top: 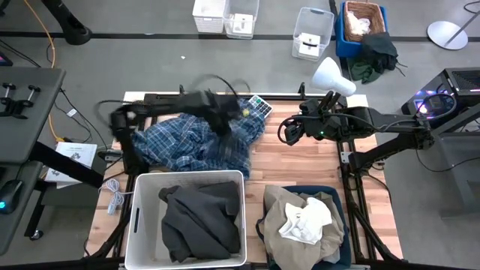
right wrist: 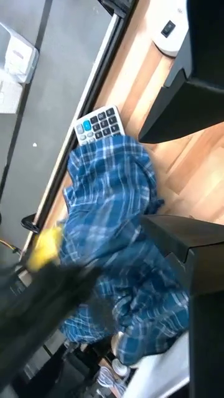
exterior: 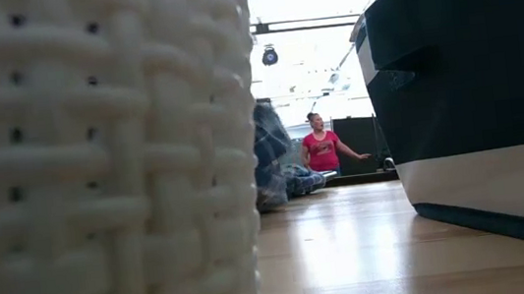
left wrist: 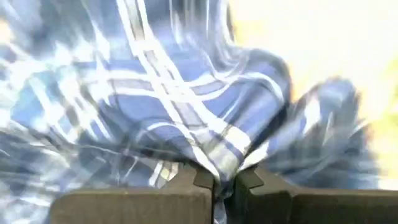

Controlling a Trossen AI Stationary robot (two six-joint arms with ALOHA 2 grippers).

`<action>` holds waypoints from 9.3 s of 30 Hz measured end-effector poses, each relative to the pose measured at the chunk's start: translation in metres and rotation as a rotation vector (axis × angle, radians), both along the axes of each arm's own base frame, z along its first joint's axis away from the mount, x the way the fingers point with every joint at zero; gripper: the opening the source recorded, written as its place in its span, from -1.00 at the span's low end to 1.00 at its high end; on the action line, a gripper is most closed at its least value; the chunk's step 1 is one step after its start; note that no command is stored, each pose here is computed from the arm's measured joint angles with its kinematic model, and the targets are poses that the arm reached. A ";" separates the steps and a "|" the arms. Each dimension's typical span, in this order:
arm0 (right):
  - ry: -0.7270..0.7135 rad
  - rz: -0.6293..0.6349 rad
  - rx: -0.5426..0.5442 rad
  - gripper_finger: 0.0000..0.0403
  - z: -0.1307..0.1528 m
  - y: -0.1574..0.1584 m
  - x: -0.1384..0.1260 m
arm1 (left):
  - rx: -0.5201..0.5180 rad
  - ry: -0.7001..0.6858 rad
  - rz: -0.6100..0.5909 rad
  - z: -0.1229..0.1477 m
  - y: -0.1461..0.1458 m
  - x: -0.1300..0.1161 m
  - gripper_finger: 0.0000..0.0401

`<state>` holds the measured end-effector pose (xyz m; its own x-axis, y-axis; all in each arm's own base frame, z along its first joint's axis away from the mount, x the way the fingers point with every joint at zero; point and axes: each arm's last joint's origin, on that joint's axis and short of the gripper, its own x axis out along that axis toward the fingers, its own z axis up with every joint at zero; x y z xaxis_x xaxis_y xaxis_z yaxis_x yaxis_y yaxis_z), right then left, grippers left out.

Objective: Sort clothes
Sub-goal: Put the blue patterned shirt into the white bin

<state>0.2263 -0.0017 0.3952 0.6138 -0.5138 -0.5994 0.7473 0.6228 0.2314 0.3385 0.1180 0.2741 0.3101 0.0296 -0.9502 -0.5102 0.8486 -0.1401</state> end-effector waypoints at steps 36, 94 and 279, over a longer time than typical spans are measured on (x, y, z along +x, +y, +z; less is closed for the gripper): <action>-0.033 -0.072 0.005 -0.03 0.001 -0.010 0.001 | -0.370 -1.893 -0.814 0.374 -0.186 -0.193 -1.00; 0.029 0.039 0.116 -0.03 -0.003 -0.008 -0.001 | -0.153 -0.110 -0.754 -0.011 -0.311 -0.079 -1.00; 0.146 0.077 0.164 -0.03 -0.026 -0.004 0.025 | -0.006 -0.035 0.325 0.051 -0.308 -0.254 -0.99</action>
